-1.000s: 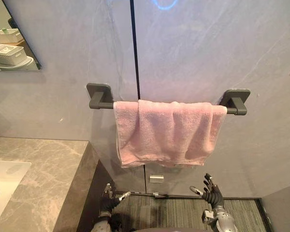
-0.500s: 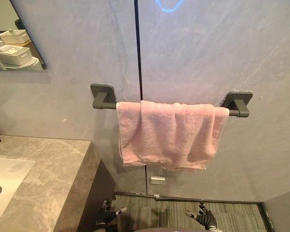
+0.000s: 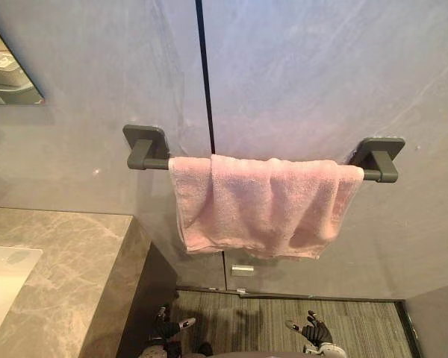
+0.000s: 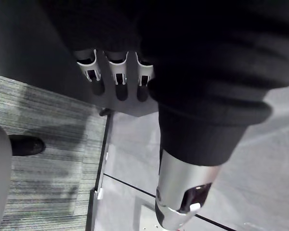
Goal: Organize washtable
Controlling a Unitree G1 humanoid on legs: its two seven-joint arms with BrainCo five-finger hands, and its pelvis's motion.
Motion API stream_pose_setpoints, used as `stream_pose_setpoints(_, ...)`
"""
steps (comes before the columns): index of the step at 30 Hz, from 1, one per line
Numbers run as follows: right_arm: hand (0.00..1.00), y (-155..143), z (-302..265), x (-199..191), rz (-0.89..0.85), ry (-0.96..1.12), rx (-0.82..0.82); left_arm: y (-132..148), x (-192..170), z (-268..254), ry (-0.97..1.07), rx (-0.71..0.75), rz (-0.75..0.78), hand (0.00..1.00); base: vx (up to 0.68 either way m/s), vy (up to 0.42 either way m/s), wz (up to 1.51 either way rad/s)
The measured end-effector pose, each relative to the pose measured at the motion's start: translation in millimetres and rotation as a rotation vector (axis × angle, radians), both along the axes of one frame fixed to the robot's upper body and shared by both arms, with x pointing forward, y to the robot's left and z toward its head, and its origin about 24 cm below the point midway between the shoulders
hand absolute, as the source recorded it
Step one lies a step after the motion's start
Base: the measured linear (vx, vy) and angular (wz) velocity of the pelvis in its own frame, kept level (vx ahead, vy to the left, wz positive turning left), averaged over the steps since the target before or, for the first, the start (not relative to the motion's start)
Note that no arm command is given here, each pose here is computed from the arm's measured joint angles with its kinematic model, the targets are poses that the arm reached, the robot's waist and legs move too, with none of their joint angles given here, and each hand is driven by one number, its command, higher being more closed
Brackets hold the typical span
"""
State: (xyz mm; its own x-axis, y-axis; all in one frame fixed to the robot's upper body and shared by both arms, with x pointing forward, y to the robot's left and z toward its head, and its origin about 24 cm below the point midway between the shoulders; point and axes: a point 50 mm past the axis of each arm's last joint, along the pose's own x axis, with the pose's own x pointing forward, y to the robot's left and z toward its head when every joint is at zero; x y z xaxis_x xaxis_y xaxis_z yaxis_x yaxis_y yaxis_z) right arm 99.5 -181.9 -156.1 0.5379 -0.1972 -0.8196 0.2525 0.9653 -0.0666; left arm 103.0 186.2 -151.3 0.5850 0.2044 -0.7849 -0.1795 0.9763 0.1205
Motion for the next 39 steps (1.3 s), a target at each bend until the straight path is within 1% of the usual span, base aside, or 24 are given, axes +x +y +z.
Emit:
stream_pose_setpoints(4,0.00,-1,1,5,-0.009,-0.012,0.004,2,3,1,-0.007,0.009,-0.007,0.00,-0.01,-0.013,-0.23)
stream_pose_setpoints(7,0.00,2,7,23,0.014,-0.063,0.005,2,10,2,-0.011,0.016,-0.028,0.00,-0.06,-0.013,-0.53)
stream_pose_setpoints(9,0.00,1,7,23,0.008,-0.068,0.004,3,13,3,-0.013,0.021,-0.034,0.00,-0.09,-0.028,0.17)
stream_pose_setpoints(12,0.00,0,7,12,-0.024,-0.069,0.013,6,14,3,-0.010,0.039,-0.038,0.00,-0.02,-0.083,0.67)
stream_pose_setpoints(15,0.00,7,6,12,-0.025,-0.067,0.035,13,16,5,-0.021,0.060,-0.035,0.00,-0.01,-0.214,0.53)
stream_pose_setpoints(17,0.00,9,9,23,-0.016,-0.091,0.039,15,16,6,-0.021,0.058,-0.018,0.00,-0.12,-0.331,0.15)
stream_pose_setpoints(19,0.00,9,14,39,0.014,-0.129,0.032,7,18,5,-0.025,0.032,-0.007,0.00,-0.22,-0.359,0.10)
stream_pose_setpoints(20,0.00,8,15,39,0.013,-0.131,0.031,4,19,5,-0.028,0.028,-0.011,0.00,-0.23,-0.306,0.58)
stream_pose_setpoints(22,0.00,1,13,37,0.006,-0.115,0.013,-7,29,6,-0.048,0.006,-0.016,0.00,-0.31,-0.321,1.24)
stream_pose_setpoints(24,0.00,-3,10,30,-0.010,-0.082,0.001,-9,34,8,-0.065,0.001,-0.017,0.00,-0.29,-0.214,1.22)
stream_pose_setpoints(27,0.00,-8,9,29,-0.028,-0.074,-0.014,-7,35,9,-0.070,0.005,-0.013,0.00,-0.25,-0.147,1.12)
stream_pose_setpoints(30,0.00,-9,9,27,-0.028,-0.068,-0.012,-12,32,7,-0.058,-0.010,-0.014,0.00,-0.19,-0.026,1.03)
stream_pose_setpoints(33,0.00,-8,6,19,-0.068,-0.049,0.001,-23,29,4,-0.030,-0.026,-0.072,0.00,-0.17,0.112,1.74)
stream_pose_setpoints(36,0.00,-7,4,14,-0.107,-0.032,0.014,-24,28,4,-0.020,-0.033,-0.098,0.00,-0.12,0.140,1.19)
stream_pose_setpoints(39,0.00,-1,3,15,-0.110,-0.034,0.033,-12,19,1,0.012,-0.002,-0.106,0.00,-0.11,0.129,0.71)
